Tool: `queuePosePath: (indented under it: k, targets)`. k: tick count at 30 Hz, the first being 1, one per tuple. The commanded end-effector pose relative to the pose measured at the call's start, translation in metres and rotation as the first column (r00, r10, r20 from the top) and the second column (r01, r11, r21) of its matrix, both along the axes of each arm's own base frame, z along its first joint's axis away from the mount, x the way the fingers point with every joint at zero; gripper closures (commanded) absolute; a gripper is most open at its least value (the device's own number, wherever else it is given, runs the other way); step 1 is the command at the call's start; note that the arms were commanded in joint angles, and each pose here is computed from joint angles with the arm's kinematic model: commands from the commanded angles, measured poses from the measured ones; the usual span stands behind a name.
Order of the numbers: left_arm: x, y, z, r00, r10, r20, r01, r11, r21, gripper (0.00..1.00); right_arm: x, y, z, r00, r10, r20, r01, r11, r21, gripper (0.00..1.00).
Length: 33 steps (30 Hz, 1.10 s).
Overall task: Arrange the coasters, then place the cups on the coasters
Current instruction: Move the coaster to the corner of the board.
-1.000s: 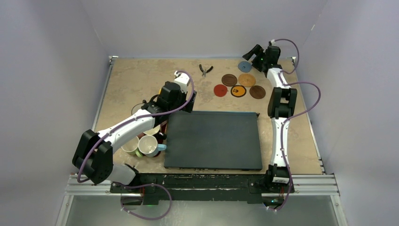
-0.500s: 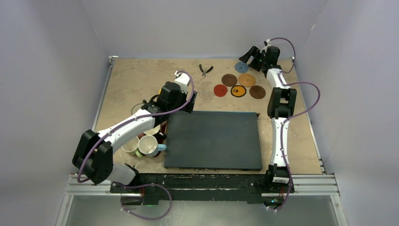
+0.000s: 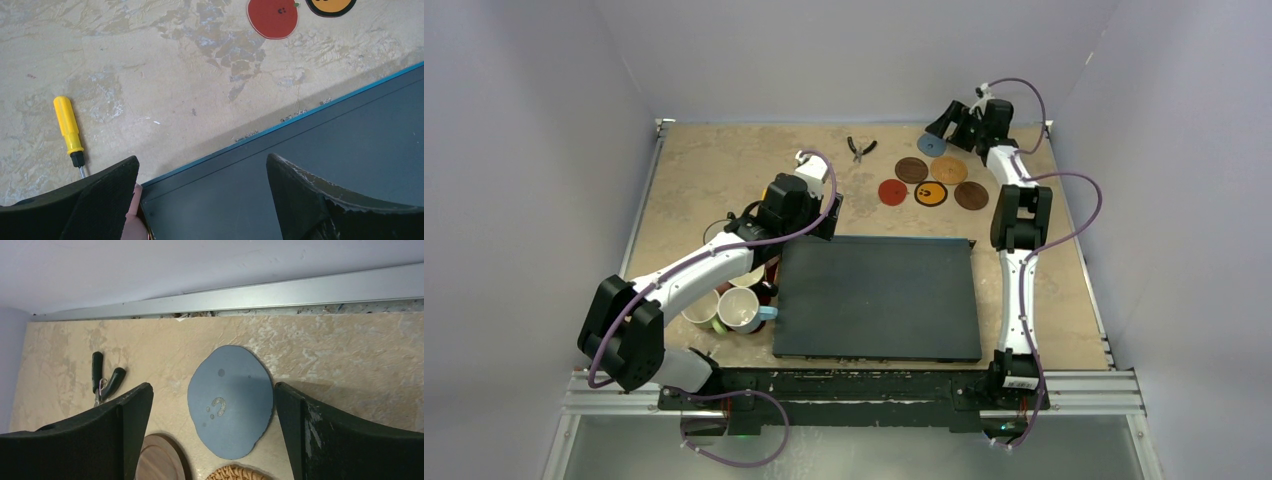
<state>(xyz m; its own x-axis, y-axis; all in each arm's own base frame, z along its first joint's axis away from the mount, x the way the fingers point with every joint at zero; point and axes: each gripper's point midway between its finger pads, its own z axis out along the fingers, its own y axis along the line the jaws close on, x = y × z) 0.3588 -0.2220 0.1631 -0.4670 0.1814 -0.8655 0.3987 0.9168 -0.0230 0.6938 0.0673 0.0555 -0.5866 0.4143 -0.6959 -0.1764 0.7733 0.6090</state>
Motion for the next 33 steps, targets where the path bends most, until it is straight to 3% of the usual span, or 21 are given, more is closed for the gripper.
queuePosePath:
  k: [1,13,22,33]
  targets:
    - [0.007,-0.005,0.02,0.999,0.002,0.044,0.0,0.999,-0.047,0.07,-0.05,0.025,-0.075,0.961,0.059,-0.271,-0.06,0.998,0.005,0.05]
    - [0.007,-0.005,0.022,0.999,0.0,0.045,0.002,0.999,-0.051,0.07,-0.059,0.028,-0.078,0.956,0.039,-0.292,-0.056,0.997,-0.05,0.05]
    - [0.007,-0.005,0.022,0.999,0.005,0.048,-0.002,0.999,-0.049,0.07,-0.051,0.015,-0.073,0.958,-0.062,-0.281,0.039,0.995,-0.087,0.02]
    - [0.014,0.007,0.029,0.997,0.042,0.063,-0.037,0.997,-0.071,0.06,-0.037,-0.042,-0.017,0.907,-0.38,-0.18,0.365,0.924,-0.111,0.02]
